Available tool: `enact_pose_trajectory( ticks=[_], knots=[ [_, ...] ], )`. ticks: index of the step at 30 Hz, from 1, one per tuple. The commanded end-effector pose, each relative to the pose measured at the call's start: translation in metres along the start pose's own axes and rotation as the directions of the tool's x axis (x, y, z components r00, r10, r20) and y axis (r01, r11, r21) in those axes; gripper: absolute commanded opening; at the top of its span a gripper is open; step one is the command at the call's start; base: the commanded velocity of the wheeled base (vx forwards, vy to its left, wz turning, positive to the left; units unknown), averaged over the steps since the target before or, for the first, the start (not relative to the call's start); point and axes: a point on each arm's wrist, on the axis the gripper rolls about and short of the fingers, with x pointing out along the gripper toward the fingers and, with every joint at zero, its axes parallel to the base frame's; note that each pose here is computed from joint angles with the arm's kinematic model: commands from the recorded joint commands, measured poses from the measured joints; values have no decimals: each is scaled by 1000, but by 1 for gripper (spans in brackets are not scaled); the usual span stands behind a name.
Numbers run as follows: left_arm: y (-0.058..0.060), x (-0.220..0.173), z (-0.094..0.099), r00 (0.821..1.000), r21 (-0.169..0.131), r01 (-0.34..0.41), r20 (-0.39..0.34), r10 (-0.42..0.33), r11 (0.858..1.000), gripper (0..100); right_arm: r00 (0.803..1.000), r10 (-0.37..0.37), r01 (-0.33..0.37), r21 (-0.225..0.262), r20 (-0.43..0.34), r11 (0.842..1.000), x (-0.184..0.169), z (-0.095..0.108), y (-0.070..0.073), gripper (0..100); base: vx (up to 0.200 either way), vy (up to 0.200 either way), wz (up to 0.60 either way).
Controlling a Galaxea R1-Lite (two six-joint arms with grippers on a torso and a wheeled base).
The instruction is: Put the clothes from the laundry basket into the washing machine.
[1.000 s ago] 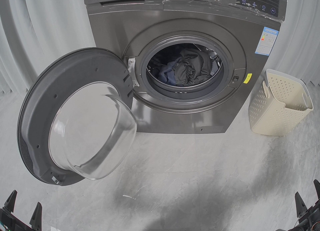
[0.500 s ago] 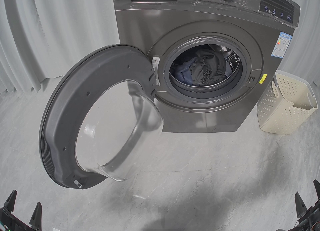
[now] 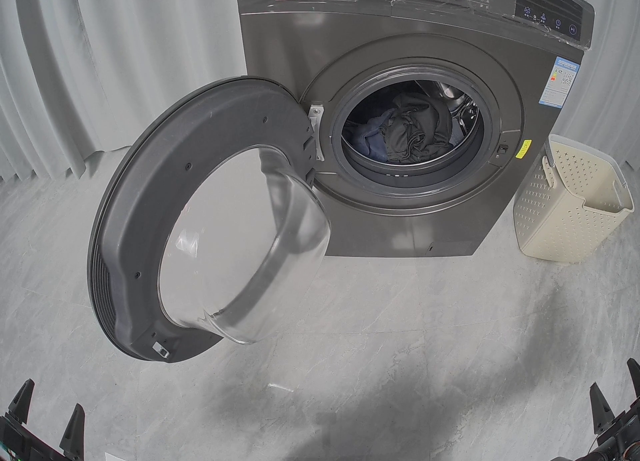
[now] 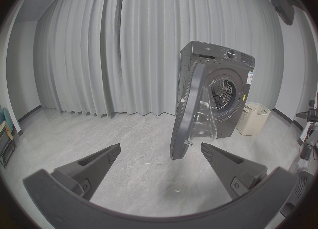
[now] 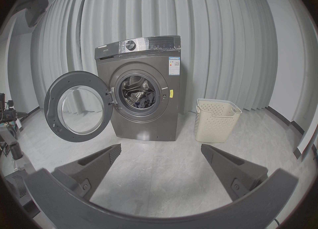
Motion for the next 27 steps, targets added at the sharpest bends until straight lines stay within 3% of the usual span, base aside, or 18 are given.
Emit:
enact_pose_trajectory(
  ticks=[1, 10, 11, 13, 14, 15, 17, 19, 20, 21, 23, 27],
  knots=[
    [0, 1, -5, 1000, 7, -2, -6, 2, 1000, 100, 1000, 1, -1, 0, -18, 1000, 1, -5, 0, 100, 0, 0, 0],
    [0, 0, -4, 1000, 13, 3, 3, -3, 1000, 100, 1000, -1, 1, -1, -18, 1000, 1, -5, 0, 100, 0, 0, 0],
    [0, -1, 4, 999, 2, 5, 39, -5, 1000, 100, 1000, -1, 1, -1, -16, 1000, 1, -4, 0, 100, 0, 0, 0],
    [-1, -9, 37, 988, -9, 7, 153, -5, 1000, 100, 1000, 1, -1, -1, -18, 1000, 1, -5, 0, 100, 0, 0, 0],
    [-2, -11, 50, 985, -10, 18, 170, -16, 1000, 100, 1000, 2, -2, -1, -18, 1000, 1, -5, 0, 100, 0, 0, 0],
    [-2, -11, 50, 985, -10, 18, 170, -16, 1000, 100, 1000, 2, -2, -1, -18, 1000, 1, -5, 0, 100, 0, 0, 0],
    [-3, 6, 58, 995, -2, 91, 42, -91, 996, 100, 1000, 2, -2, -1, -18, 1000, 1, -5, 0, 100, 0, 0, 0],
    [-5, 22, 59, 984, -15, 168, -64, -169, 986, 100, 1000, 2, -2, -1, -16, 1000, 1, -4, 0, 100, 0, 0, 0],
    [-5, 25, 60, 980, -17, 181, -78, -182, 983, 100, 1000, 2, -2, -1, -18, 1000, 1, -5, 0, 100, 0, 0, 0],
    [-7, 36, 68, 963, -34, 240, -118, -243, 970, 100, 1000, 2, -2, -1, -18, 1000, 1, -5, 0, 100, 0, 0, 0],
    [-8, 54, 79, 947, -46, 283, -142, -287, 958, 100, 1000, 2, -2, -1, -18, 1000, 1, -5, 0, 100, 0, 0, 0],
    [-10, 87, 90, 931, -64, 310, -180, -317, 949, 100, 1000, 2, -2, 0, -18, 1000, 1, -5, 0, 100, 0, 0, 0]
  ],
)
